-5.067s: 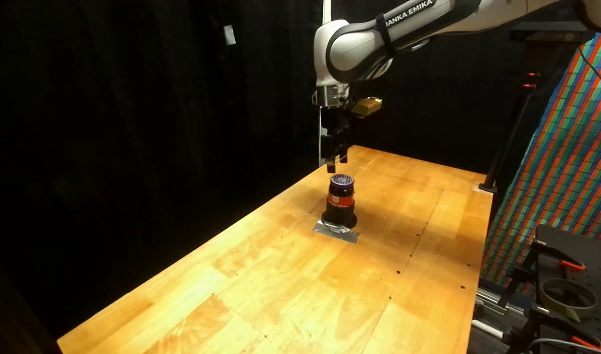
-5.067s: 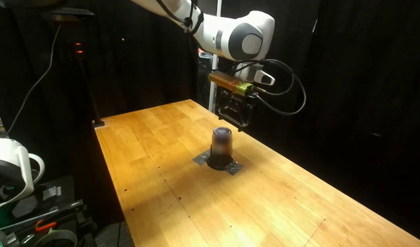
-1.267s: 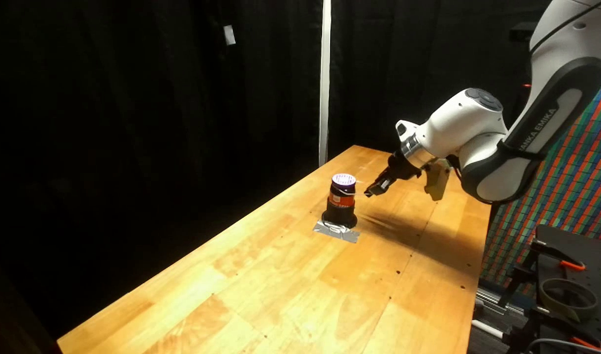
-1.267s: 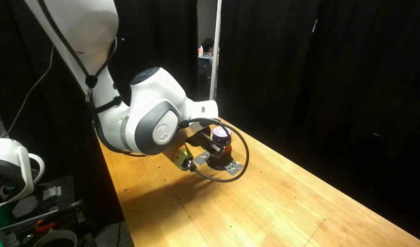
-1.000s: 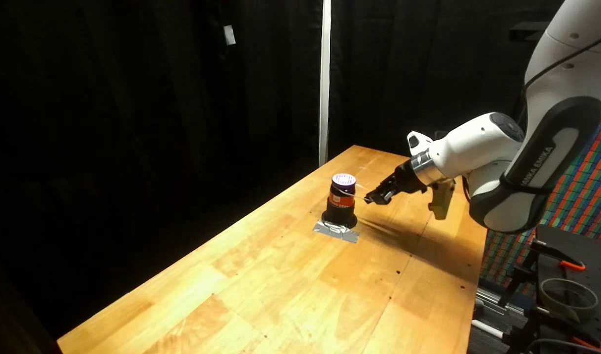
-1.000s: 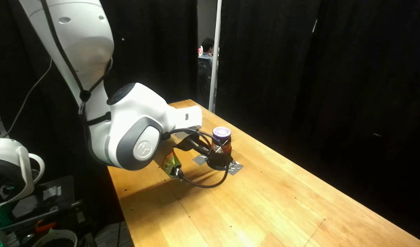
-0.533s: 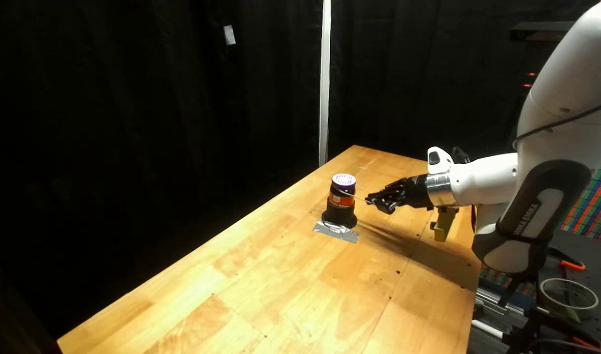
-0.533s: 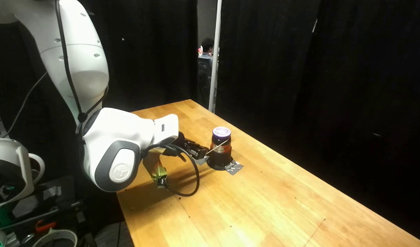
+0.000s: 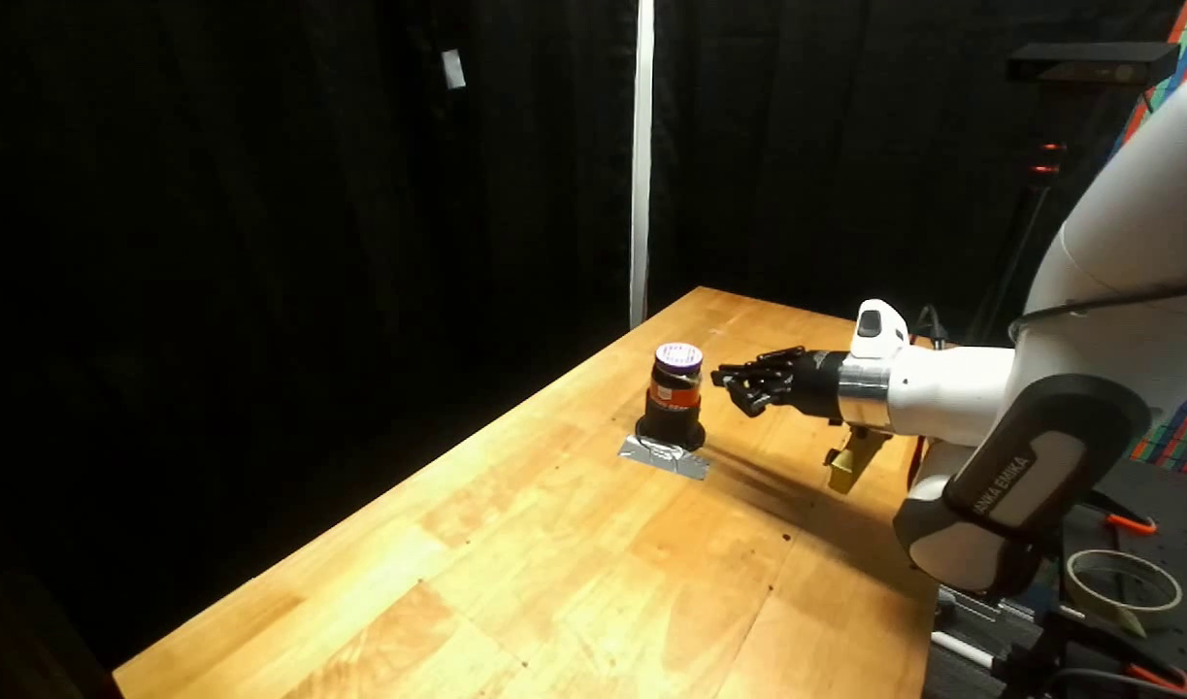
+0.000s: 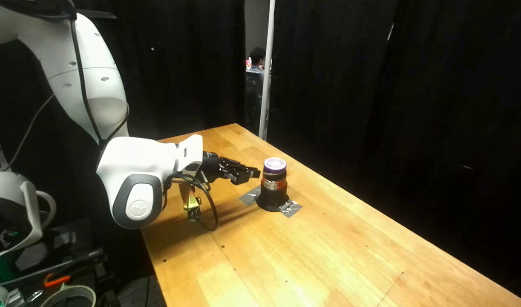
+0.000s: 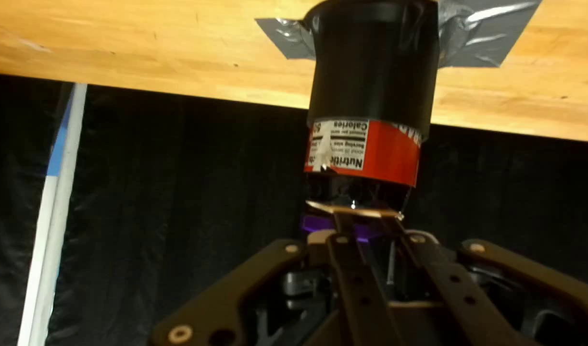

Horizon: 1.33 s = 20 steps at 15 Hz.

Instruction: Put the rubber band around the jar.

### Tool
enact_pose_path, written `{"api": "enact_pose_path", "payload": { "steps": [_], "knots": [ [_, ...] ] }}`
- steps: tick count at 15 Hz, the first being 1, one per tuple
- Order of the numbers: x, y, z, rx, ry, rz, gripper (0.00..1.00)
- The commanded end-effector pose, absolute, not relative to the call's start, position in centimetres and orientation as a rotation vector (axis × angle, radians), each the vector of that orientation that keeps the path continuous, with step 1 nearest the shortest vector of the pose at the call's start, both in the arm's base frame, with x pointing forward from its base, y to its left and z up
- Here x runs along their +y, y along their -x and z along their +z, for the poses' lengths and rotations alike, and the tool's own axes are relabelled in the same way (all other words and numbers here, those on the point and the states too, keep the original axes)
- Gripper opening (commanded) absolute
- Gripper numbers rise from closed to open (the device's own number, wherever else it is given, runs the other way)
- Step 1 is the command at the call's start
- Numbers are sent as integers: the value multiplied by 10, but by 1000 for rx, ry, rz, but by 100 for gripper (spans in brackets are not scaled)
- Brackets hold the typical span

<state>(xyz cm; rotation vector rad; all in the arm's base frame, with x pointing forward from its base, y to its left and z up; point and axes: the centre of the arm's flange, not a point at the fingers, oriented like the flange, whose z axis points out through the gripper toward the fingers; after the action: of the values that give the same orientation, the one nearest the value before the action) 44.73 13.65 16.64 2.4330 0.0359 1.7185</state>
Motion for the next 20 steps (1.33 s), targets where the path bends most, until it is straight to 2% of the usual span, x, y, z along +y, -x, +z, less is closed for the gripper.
{"api": "enact_pose_path", "payload": {
  "steps": [1, 5, 6, 8, 15, 20],
  "knots": [
    [138, -434, 170, -3, -2291, 1876, 18],
    [137, -436, 196, -51, -2288, 1873, 19],
    [131, -436, 207, -48, -2330, 1802, 44],
    [114, -453, 254, 39, -2424, 1589, 48],
    [69, -497, 345, 97, -2544, 1031, 100],
    [60, -500, 405, 193, -2643, 793, 100]
  ]
}}
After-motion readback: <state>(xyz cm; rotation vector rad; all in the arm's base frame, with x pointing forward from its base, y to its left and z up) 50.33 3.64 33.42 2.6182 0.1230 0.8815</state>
